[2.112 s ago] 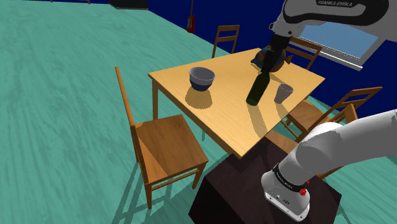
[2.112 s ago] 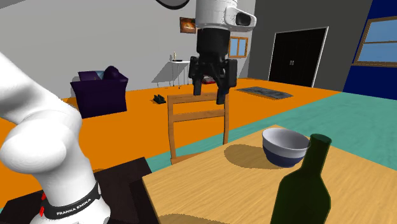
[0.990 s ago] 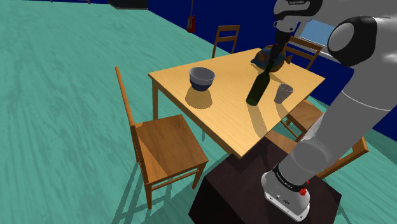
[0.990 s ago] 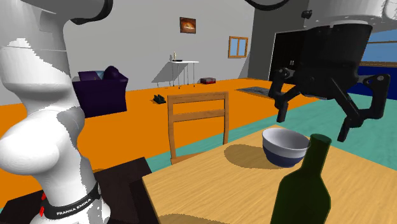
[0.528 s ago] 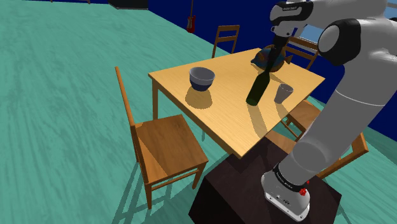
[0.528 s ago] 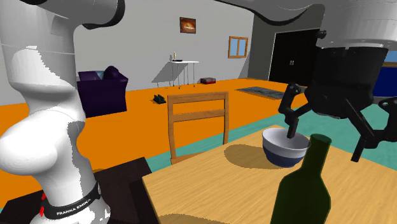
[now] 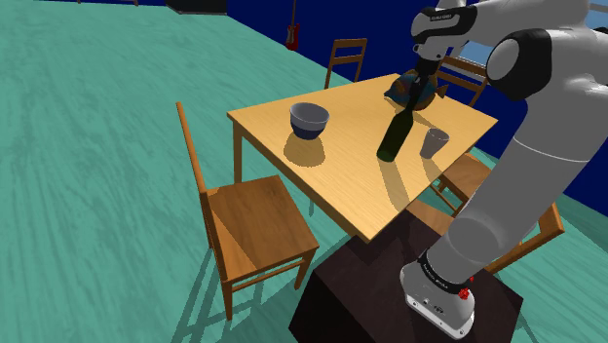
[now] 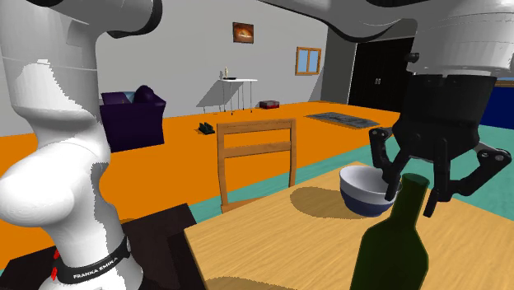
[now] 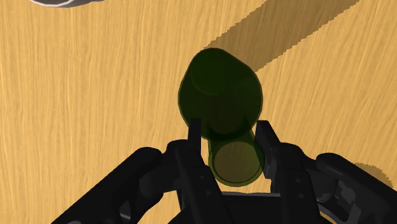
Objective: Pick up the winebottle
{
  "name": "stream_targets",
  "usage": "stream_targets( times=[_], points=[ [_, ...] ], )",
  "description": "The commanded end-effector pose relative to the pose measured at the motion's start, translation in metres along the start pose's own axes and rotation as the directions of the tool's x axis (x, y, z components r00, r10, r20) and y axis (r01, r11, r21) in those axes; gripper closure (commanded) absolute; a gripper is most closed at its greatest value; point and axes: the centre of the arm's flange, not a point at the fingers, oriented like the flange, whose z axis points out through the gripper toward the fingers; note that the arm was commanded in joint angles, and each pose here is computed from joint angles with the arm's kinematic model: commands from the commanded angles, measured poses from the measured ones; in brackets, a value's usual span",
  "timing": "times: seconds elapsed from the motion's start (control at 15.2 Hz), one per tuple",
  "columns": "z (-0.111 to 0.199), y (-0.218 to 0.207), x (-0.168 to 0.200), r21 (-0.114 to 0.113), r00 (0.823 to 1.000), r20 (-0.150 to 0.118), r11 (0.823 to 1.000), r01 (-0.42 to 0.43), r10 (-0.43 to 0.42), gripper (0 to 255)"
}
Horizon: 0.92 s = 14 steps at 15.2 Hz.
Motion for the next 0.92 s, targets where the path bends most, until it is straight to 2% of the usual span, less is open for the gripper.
stream_targets(
  times=[0.0,0.26,0.86],
  points=[
    [0.000,0.000,0.000,0.000,1.000,0.000,1.000,0.000,0.000,255],
    [0.001,0.000,0.000,0.000,1.000,0.000,1.000,0.000,0.000,255],
    [-0.047,0.000,-0.004,0.000,1.000,0.000,1.000,0.000,0.000,255]
  ],
)
